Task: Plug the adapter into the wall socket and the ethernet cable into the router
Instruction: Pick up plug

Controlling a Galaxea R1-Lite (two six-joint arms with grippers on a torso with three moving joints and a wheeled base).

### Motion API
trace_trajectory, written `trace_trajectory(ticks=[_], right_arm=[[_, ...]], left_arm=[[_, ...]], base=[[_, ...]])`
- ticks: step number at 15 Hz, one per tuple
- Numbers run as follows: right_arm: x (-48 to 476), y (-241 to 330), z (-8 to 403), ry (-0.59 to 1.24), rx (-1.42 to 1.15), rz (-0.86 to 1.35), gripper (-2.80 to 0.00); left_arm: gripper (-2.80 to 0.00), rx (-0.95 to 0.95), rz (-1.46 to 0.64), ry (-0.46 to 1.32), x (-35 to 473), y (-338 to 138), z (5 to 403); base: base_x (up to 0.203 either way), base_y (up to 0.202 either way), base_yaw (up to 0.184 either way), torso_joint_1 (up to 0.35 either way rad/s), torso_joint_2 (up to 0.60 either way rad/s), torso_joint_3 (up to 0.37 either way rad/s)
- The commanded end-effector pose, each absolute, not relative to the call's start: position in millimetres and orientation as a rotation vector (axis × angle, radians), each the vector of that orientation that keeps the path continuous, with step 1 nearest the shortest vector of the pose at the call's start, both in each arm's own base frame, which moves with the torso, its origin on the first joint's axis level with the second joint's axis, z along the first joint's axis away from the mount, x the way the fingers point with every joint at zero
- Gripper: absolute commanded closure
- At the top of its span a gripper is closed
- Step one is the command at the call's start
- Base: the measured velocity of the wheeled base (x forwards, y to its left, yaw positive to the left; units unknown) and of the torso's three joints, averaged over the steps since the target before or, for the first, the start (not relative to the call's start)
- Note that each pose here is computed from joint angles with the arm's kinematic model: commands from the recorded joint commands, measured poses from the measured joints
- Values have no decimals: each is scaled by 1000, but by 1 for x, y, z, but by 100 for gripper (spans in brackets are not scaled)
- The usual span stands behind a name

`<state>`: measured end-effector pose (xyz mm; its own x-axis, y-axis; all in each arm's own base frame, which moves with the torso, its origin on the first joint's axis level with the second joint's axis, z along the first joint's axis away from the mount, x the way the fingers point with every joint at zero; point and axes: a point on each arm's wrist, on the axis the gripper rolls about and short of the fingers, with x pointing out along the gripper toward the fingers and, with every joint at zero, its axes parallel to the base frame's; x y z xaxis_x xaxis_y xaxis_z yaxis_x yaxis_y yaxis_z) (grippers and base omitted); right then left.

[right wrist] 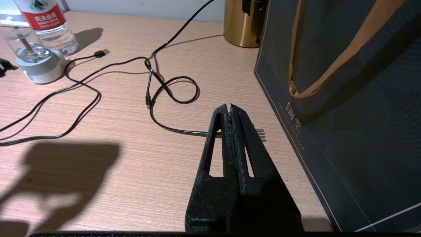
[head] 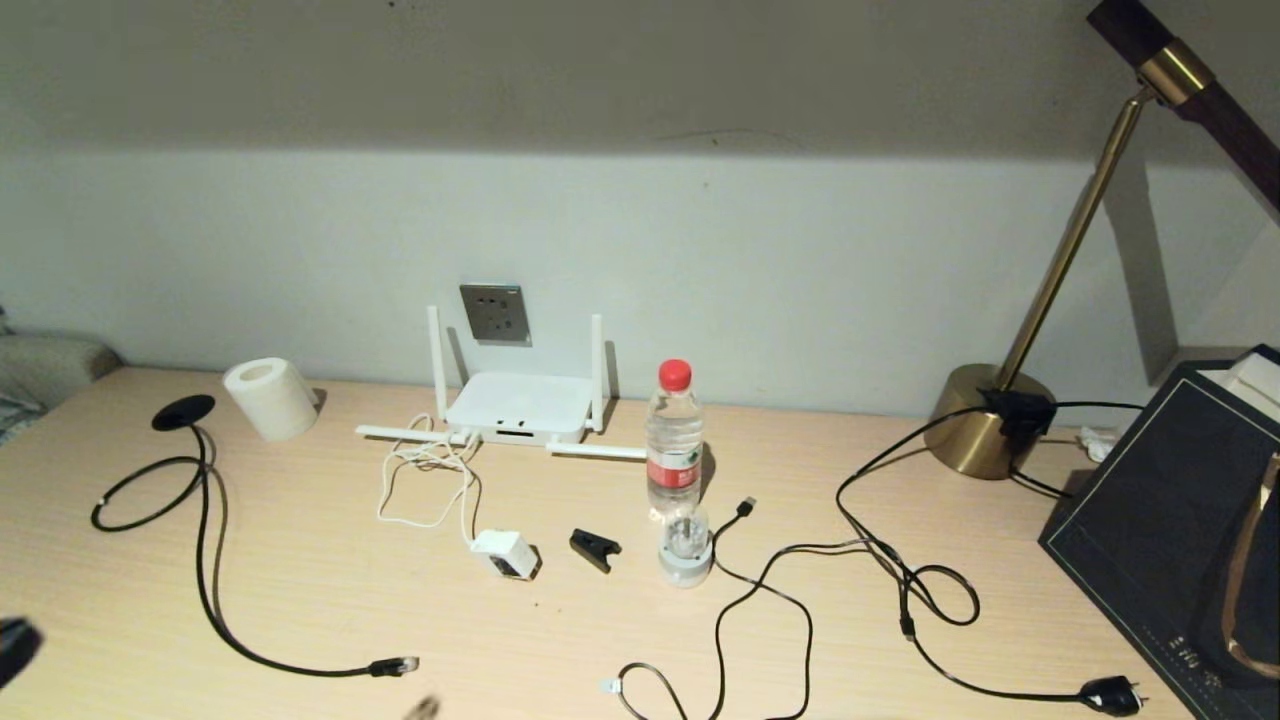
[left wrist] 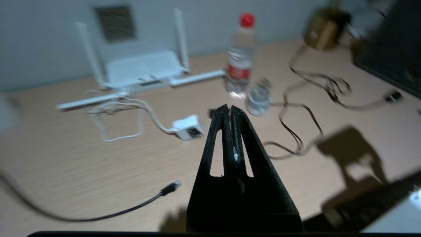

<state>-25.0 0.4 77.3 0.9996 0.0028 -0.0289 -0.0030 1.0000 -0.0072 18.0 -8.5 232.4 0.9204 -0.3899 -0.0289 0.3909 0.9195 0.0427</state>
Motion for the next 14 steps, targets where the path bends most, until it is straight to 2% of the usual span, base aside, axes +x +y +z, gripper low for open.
trace_trajectory(ticks=[1, 5, 6, 10, 13, 14], right_arm=[[-25, 0, 77, 31, -7, 3, 0], [-25, 0, 77, 31, -7, 3, 0], [-25, 0, 77, 31, -7, 3, 0], [-25, 0, 77, 31, -7, 3, 0], [-25, 0, 77, 31, -7, 3, 0], [-25, 0, 77, 31, -7, 3, 0]], left_arm=[[0, 59, -610, 290, 98, -25, 232], [0, 132, -926, 468, 168, -62, 212], [-280, 191, -969, 478, 184, -69, 206], [-280, 558, -1048, 396, 236, -84, 186], [-280, 840, -1073, 292, 279, -79, 181], [-280, 904, -1104, 305, 285, -76, 178]], base=[[0, 0, 0, 0, 0, 0], [0, 0, 0, 0, 0, 0], [0, 0, 0, 0, 0, 0], [0, 0, 0, 0, 0, 0], [0, 0, 0, 0, 0, 0], [0, 0, 0, 0, 0, 0]])
